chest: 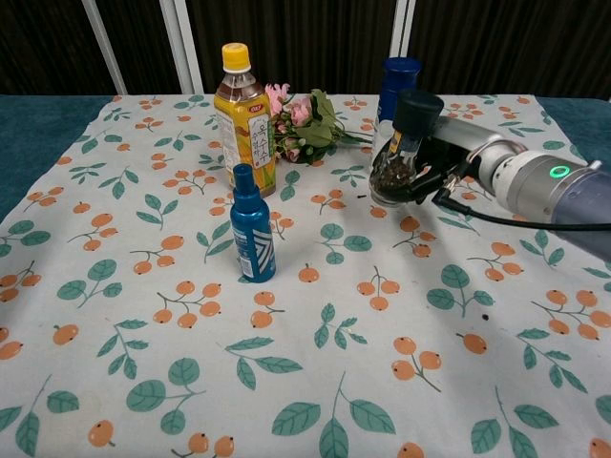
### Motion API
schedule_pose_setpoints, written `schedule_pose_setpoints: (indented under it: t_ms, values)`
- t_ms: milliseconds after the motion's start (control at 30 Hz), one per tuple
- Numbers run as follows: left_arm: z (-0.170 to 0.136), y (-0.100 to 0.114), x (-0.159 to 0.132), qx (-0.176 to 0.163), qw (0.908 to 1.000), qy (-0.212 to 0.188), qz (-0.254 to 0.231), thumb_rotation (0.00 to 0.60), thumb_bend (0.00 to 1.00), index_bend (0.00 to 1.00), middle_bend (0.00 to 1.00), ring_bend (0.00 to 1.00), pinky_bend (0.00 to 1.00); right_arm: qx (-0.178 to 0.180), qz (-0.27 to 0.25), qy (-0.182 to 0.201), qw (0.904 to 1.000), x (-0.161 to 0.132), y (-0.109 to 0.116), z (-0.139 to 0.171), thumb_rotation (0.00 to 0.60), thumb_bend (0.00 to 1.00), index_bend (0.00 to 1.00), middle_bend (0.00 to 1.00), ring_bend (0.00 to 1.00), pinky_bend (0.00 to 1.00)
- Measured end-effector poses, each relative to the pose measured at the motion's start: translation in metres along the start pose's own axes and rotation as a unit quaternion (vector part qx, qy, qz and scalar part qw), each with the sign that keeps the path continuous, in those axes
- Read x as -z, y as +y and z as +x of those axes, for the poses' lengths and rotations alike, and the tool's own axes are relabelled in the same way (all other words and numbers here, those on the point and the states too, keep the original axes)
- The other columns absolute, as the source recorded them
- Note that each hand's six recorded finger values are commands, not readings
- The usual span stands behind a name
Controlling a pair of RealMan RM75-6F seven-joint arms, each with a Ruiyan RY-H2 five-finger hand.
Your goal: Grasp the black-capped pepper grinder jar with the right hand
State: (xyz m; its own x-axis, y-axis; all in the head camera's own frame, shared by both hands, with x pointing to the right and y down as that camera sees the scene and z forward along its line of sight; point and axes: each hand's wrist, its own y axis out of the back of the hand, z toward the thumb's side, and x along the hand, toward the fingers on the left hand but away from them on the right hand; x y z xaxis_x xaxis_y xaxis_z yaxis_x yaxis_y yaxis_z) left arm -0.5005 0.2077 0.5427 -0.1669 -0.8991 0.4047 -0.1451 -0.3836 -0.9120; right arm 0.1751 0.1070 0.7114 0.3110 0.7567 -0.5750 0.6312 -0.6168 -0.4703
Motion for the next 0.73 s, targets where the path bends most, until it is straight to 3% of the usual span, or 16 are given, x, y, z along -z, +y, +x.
schedule_pose_setpoints:
  t_ms: [400,600,733]
  values:
    - [-0.002,-0.001,-0.003,0.0,1.0,-0.004,0.0,0.6,0.48,0.18,0.03,0.04,0.0,0.003,-0.055,0.071,0.996,-0.047,0.059,0.042,0.6,0.46,0.41,0.45,0.45,0.49]
    - [-0.003,0.0,-0.003,-0.003,1.0,-0.004,0.001,0.6,0.48,0.18,0.03,0.04,0.0,-0.016,-0.087,0.129,0.9876,-0.069,0.072,0.059,0.6,0.45,0.41,0.45,0.44,0.49]
    - [-0.003,0.0,-0.003,-0.003,1.0,-0.005,0.002,0.6,0.48,0.18,0.03,0.04,0.0,-0.035,-0.109,0.18,0.9771,-0.082,0.077,0.071,0.6,0.46,0.41,0.45,0.44,0.49]
